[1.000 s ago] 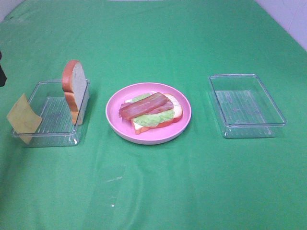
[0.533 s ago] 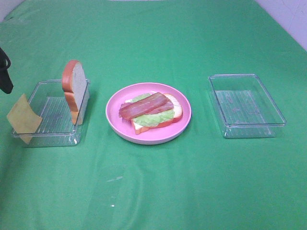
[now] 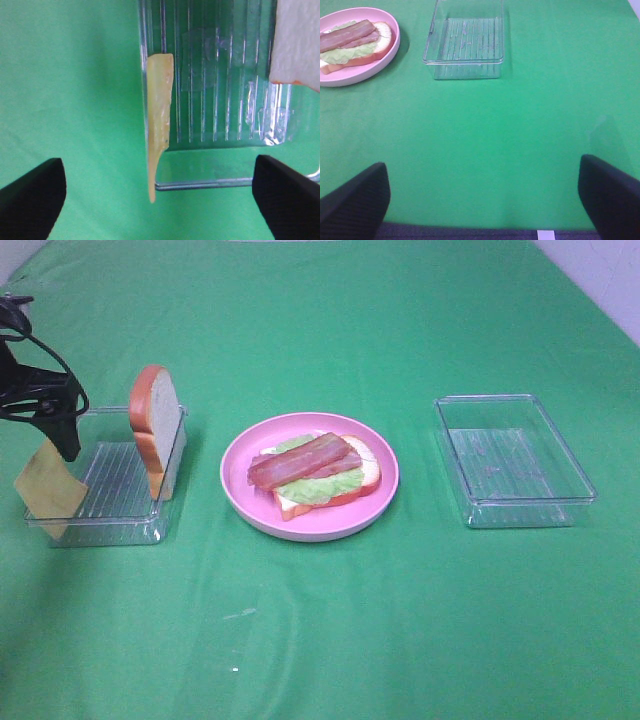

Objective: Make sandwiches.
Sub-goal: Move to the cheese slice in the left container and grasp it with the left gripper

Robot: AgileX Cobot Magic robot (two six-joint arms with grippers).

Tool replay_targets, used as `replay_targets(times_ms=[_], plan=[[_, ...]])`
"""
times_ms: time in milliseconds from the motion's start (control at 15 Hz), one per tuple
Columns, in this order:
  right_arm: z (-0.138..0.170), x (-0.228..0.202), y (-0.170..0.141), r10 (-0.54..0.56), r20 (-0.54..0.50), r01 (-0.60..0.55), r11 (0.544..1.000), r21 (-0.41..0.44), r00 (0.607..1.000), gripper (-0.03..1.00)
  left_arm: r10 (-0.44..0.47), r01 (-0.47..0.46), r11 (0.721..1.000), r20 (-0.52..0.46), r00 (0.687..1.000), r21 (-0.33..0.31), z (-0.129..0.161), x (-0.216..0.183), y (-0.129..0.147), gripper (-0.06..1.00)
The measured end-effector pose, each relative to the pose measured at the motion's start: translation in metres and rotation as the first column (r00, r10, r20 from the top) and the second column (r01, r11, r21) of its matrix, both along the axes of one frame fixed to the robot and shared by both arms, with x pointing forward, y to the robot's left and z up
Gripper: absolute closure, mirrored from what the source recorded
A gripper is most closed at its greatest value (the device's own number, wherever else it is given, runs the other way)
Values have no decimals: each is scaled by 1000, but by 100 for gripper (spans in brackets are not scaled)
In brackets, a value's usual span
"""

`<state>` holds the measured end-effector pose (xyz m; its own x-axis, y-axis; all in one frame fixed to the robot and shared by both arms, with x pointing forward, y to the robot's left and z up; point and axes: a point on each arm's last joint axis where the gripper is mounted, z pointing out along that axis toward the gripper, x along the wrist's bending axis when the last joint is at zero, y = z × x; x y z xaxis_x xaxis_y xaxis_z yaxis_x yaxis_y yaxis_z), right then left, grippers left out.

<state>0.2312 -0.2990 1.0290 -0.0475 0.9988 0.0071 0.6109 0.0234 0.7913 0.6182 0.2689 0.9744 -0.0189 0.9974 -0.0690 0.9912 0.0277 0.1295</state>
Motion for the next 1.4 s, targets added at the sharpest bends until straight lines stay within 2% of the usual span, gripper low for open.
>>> replay_targets(times_ms=[533,867,1000,1133,1333,1400], plan=[[0,0,0,0,0,0,1000,0,1000,-1,0,1,1000,-89,996,10,-33,11,0,3],[0,0,0,0,0,0,1000,0,1000,-1,-2,3,1000,-99,995,11,-39,12,0,6],[0,0,0,0,0,0,1000,0,1000,-1,-3,4,1000,-82,997,11,-39,13,0,17],[0,0,0,0,0,0,1000,0,1000,-1,-3,4,1000,-78,997,11,-39,13,0,32],[0,0,0,0,0,0,1000,0,1000,-1,-2,3,1000,-67,998,11,-39,14,-1,63],[0,0,0,0,0,0,1000,0,1000,-1,-2,3,1000,-63,998,11,-39,15,-1,70]])
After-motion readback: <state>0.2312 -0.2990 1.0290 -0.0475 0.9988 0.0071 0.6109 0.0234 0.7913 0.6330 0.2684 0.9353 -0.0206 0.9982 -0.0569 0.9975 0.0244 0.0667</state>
